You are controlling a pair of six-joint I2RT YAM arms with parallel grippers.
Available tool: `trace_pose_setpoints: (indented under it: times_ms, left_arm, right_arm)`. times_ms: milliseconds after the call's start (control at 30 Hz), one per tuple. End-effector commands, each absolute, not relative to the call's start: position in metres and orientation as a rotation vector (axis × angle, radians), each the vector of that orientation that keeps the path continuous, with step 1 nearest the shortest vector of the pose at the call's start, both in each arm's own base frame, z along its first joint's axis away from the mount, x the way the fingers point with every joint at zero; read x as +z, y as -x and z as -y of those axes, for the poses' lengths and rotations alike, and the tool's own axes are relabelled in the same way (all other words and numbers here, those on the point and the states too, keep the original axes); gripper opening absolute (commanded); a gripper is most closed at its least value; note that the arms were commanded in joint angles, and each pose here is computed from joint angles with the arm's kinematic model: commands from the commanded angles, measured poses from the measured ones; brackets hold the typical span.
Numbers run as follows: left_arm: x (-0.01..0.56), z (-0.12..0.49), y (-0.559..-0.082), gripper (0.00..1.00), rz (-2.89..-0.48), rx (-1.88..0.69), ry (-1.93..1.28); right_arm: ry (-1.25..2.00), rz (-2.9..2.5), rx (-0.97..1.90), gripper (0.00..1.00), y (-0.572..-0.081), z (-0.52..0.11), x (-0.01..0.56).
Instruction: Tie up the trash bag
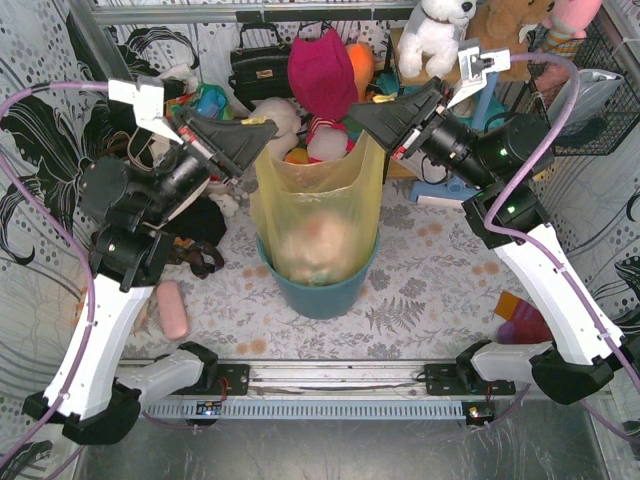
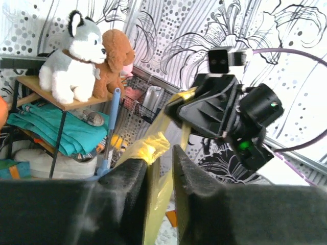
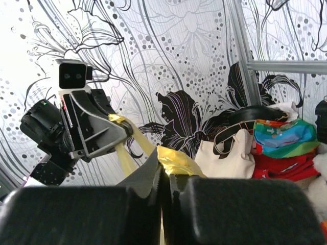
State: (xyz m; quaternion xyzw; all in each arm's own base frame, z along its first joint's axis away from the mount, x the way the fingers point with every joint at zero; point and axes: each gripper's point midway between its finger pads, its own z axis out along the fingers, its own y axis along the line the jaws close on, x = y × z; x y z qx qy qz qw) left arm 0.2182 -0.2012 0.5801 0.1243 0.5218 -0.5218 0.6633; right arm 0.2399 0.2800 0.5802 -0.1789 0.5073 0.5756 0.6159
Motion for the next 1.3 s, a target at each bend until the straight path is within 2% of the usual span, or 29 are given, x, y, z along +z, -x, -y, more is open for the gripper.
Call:
trace_pose_setpoints:
  times_ms: [0, 67, 167, 300, 567, 667, 933, 1033, 1267]
  left_arm:
    - [0.571, 0.202, -0.204, 0.42, -1.135, -1.223, -0.32]
    - [0.554, 0.206, -0.207, 0.55, -1.161, -1.258, -0.299]
    - [0.541, 0.21, -0.209, 0.62, -1.178, -1.298, -0.292]
    - [0.552, 0.214, -0.206, 0.62, -1.141, -1.325, -0.33]
    - [0.625, 0.21, -0.176, 0.62, -0.956, -1.314, -0.455]
    - [0.619, 0.205, -0.175, 0.63, -0.962, -1.277, -0.434]
    - [0.563, 0.206, -0.201, 0.62, -1.091, -1.3, -0.311]
    - [0.569, 0.208, -0.206, 0.62, -1.094, -1.278, -0.321]
    - [0.62, 0.205, -0.197, 0.62, -1.017, -1.212, -0.401]
  right_arm:
    - [0.427, -1.189, 1.364, 0.31, -0.235, -0.284, 0.557]
    - [0.421, -1.22, 1.37, 0.38, -0.237, -0.286, 0.543]
    - [0.417, -1.241, 1.373, 0.42, -0.239, -0.287, 0.536]
    - [0.433, -1.199, 1.376, 0.43, -0.236, -0.286, 0.553]
    - [0.507, -1.038, 1.386, 0.43, -0.217, -0.282, 0.618]
    - [0.49, -1.06, 1.381, 0.43, -0.219, -0.281, 0.608]
    - [0.389, -1.236, 1.373, 0.43, -0.245, -0.287, 0.54]
    - [0.41, -1.203, 1.379, 0.43, -0.244, -0.289, 0.555]
    - [0.492, -1.055, 1.394, 0.43, -0.226, -0.287, 0.618]
